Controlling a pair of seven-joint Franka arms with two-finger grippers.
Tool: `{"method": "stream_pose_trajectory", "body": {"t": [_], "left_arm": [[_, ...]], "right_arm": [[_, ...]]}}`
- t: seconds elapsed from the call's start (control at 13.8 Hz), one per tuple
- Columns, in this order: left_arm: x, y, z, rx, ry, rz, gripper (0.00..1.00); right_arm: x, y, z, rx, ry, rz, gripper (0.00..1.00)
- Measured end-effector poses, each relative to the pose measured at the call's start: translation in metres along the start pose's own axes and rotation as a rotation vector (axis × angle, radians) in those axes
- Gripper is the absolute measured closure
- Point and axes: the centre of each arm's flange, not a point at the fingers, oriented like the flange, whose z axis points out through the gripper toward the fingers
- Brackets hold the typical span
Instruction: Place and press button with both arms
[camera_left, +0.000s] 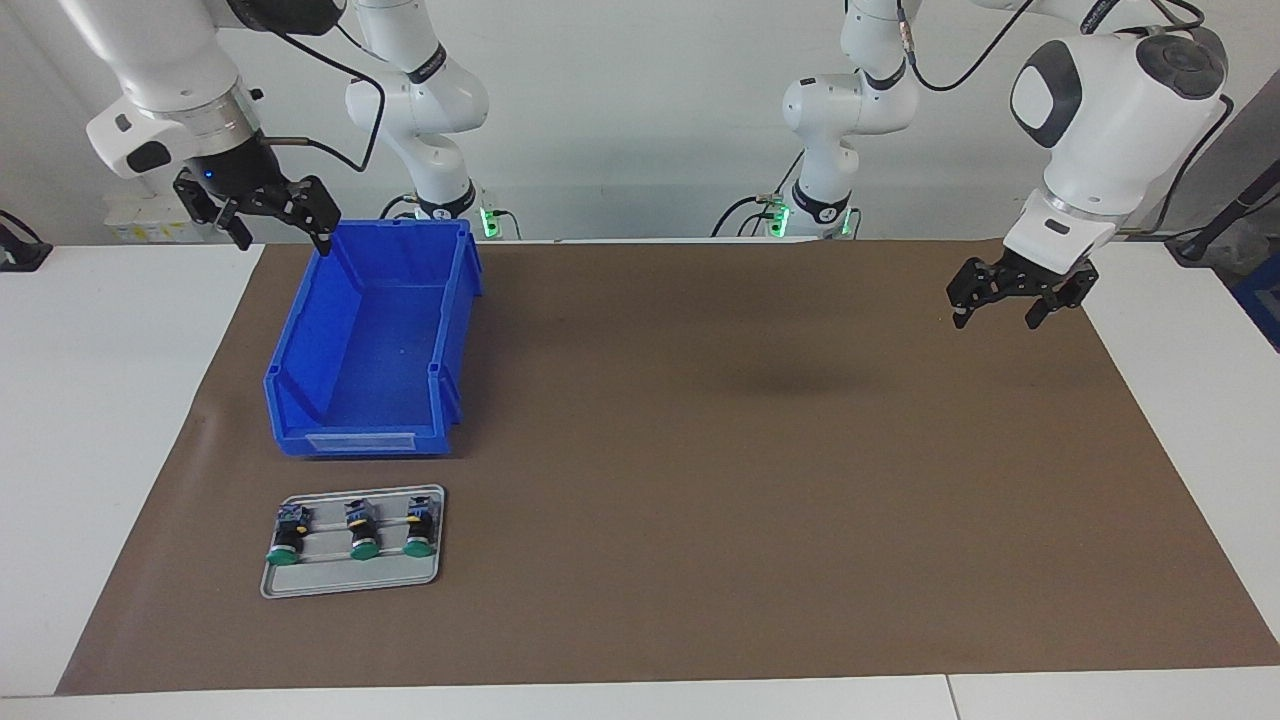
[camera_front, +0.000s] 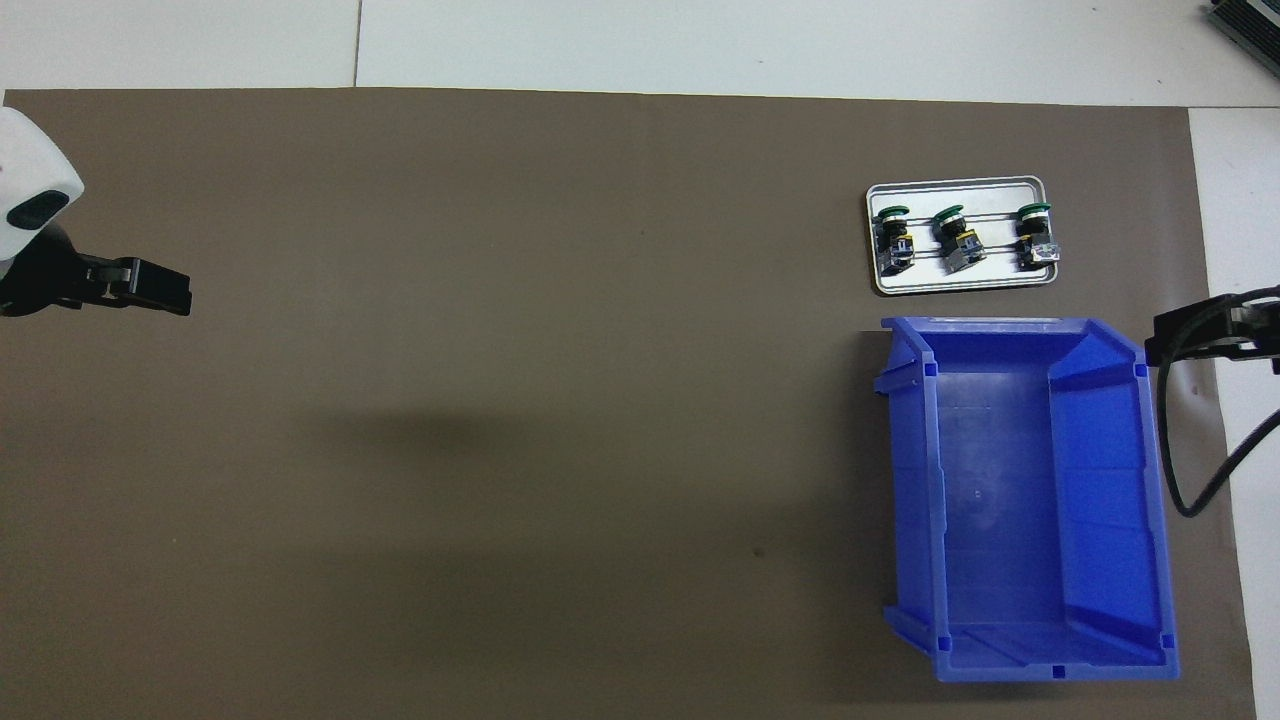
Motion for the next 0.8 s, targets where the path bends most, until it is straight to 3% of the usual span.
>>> {"method": "stream_pose_trajectory", "body": {"t": [0.51,0.8], "left_arm": [[0.000,0.000,0.000,0.000,0.000,0.000,0.00],[0.000,0.000,0.000,0.000,0.000,0.000,0.00]], "right_arm": [[0.001,-0.001,-0.001,0.001,0.011,-0.002,0.00],[0.023,-0.004,0.009,0.005,0.121,-0.029,0.00]]}}
